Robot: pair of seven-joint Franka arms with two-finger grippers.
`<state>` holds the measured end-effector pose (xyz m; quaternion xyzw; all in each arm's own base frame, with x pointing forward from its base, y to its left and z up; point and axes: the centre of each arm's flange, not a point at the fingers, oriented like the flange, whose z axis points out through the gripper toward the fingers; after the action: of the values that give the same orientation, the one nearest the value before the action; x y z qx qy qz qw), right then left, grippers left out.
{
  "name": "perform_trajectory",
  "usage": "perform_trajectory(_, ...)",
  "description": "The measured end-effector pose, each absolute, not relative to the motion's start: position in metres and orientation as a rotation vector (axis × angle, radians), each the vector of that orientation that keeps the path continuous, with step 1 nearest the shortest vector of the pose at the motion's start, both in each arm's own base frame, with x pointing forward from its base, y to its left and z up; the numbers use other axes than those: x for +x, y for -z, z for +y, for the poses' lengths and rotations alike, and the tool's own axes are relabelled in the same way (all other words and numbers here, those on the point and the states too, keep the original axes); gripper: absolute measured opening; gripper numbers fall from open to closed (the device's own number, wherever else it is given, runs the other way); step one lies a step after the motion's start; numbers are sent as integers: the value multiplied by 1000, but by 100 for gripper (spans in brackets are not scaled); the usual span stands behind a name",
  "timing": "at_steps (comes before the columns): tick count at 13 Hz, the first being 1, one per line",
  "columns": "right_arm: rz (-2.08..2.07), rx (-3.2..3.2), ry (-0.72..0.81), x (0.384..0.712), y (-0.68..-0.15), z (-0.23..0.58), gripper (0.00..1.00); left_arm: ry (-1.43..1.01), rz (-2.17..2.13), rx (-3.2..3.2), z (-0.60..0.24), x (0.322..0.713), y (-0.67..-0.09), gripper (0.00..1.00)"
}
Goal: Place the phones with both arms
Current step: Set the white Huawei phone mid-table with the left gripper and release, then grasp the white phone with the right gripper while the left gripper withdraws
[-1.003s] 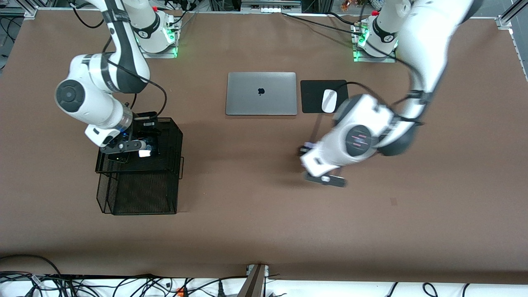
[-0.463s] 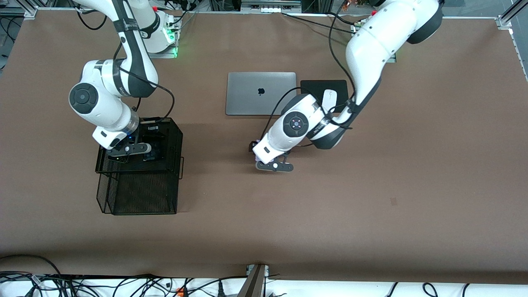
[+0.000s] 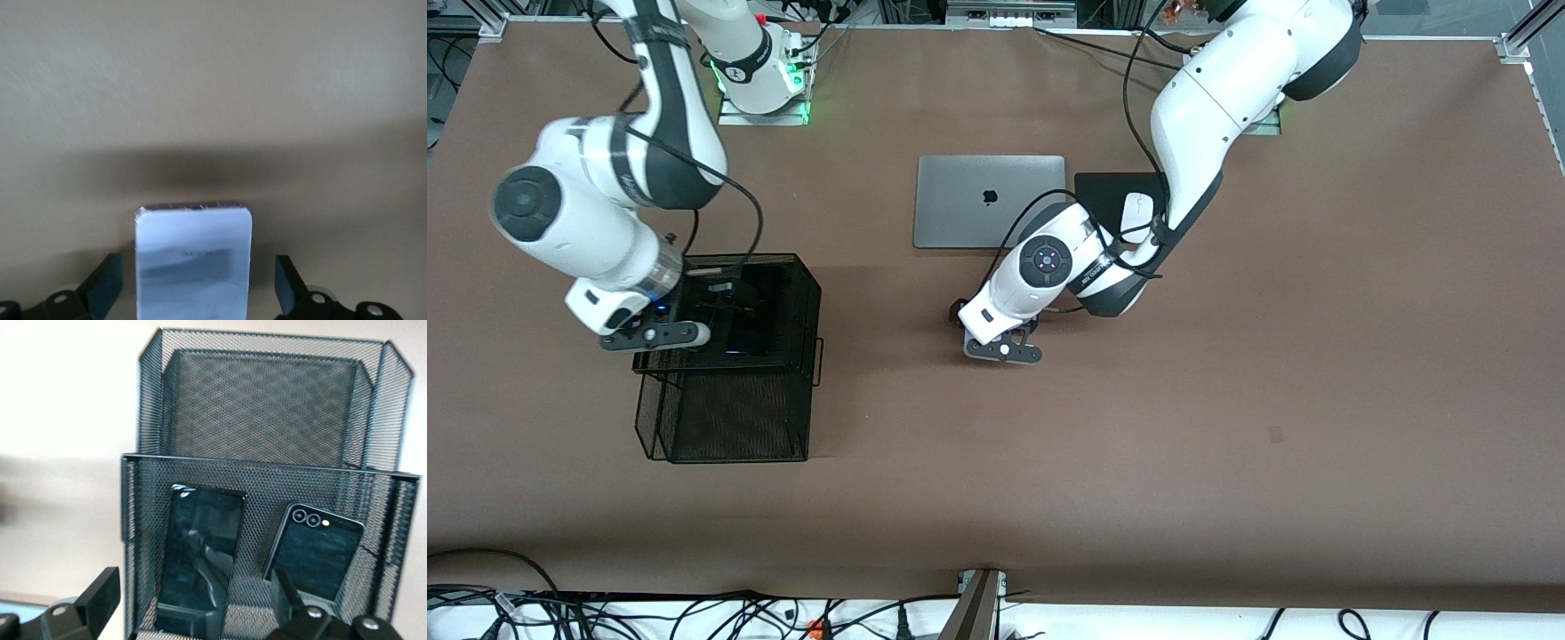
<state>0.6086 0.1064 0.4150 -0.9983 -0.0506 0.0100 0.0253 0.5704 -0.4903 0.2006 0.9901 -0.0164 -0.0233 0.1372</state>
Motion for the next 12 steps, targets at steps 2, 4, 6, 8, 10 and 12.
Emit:
perform_trajectory(2, -141, -3083, -31, 615, -441, 112, 100, 110, -32, 2916, -471, 584, -233, 100)
perform_trajectory(4, -73, -3092, -30, 618, -443, 125, 100, 130, 7, 2971, -437, 603, -291, 100)
perform_trajectory(6, -8, -3110, -56, 620, -428, 156, 100, 99, 78, 3012, -389, 622, -361, 100)
perform_trajectory(8, 65, -3132, -80, 620, -405, 214, 100, 44, 137, 3037, -331, 639, -420, 100)
perform_trajectory(10, 128, -3150, -79, 615, -378, 290, 100, 22, 117, 3063, -266, 656, -455, 100)
perform_trajectory(12, 190, -3148, -53, 606, -355, 365, 100, 33, 5, 3080, -200, 672, -480, 100)
